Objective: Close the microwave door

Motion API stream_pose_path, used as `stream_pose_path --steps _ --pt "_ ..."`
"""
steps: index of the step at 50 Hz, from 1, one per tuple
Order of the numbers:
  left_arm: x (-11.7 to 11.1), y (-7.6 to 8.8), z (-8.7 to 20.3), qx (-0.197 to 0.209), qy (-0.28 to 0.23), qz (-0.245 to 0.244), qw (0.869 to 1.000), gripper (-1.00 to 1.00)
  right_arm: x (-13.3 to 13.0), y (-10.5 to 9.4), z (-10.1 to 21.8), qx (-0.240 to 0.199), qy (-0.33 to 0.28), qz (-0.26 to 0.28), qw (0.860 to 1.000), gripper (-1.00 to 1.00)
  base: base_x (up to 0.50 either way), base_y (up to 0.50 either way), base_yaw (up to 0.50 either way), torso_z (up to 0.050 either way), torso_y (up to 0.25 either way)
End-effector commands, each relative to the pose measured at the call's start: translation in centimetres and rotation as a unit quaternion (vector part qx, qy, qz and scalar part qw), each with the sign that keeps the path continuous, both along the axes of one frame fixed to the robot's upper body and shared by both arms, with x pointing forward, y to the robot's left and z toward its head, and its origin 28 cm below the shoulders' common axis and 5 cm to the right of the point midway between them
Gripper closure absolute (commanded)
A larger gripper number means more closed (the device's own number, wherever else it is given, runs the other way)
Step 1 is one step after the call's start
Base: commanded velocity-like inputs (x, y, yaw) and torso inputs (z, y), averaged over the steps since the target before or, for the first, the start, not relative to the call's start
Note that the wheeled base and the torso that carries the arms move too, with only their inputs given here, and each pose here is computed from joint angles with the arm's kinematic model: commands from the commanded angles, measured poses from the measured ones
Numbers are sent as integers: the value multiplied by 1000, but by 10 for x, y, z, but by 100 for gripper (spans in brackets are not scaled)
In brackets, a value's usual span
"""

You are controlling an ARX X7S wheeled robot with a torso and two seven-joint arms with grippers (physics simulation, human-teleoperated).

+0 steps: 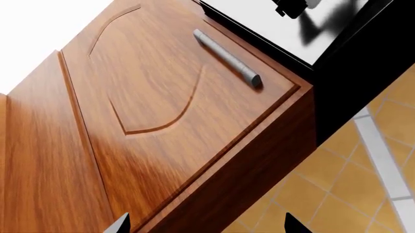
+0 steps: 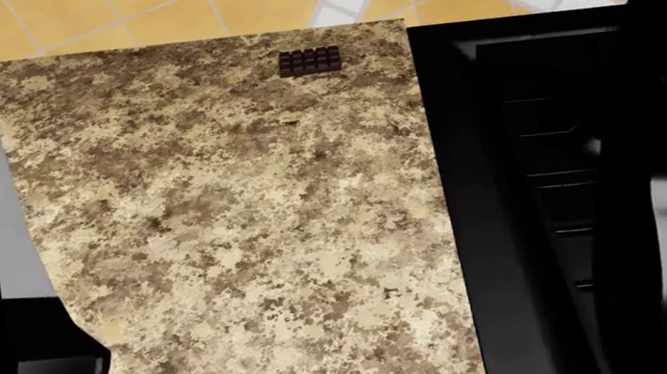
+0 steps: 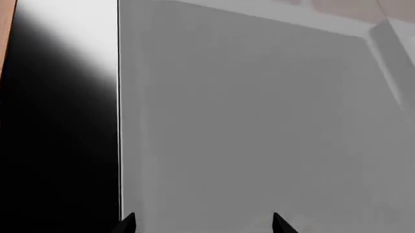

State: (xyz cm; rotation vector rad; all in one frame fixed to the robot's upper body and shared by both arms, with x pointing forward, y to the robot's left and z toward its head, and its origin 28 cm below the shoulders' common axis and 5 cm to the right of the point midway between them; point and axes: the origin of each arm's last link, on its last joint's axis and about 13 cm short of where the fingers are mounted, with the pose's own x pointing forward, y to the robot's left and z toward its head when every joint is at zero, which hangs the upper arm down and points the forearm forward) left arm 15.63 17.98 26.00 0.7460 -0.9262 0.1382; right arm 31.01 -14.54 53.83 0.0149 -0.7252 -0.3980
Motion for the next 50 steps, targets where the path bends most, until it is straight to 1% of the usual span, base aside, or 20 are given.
stream_pose_path --steps 1,5,7,12,16,20,21,36,41,42,50 --pt "0 0 1 -2 0 2 1000 -100 7 -6 -3 26 21 10 999 -100 0 0 0 0 0" --pt "0 -1 1 -2 0 2 1000 -100 7 -6 -1 22 26 12 999 -100 0 0 0 0 0" --pt "0 -1 1 -3 -1 2 1000 -100 9 -6 1 9 44 11 999 -100 0 0 0 0 0" --pt "0 -1 1 -2 0 0 1000 -100 11 -9 6 26 54 31 998 -100 0 0 0 0 0" --pt "0 -2 2 -2 -1 1 1000 -100 15 -7 8 22 67 42 997 -100 0 0 0 0 0" --pt "-1 -2 -1 0 -1 -1 1000 -100 16 -9 8 24 85 43 995 -100 0 0 0 0 0" --pt "-1 -2 -1 0 -2 -1 1000 -100 15 -10 8 33 83 52 995 -100 0 0 0 0 0" --pt "-3 -3 -7 -2 -5 2 1000 -100 18 -12 5 30 109 58 992 -100 6 0 1 0 0" --pt "-3 -2 -6 -2 -4 1 1000 -100 17 -14 4 34 111 58 992 -100 5 -1 2 0 0" --pt "-3 -2 -7 -3 -6 3 1000 -100 16 -15 4 40 110 64 991 -100 0 0 0 0 0" --pt "-5 -3 -12 -2 -8 2 1000 -100 13 -13 7 30 115 64 991 -100 0 0 0 0 0"
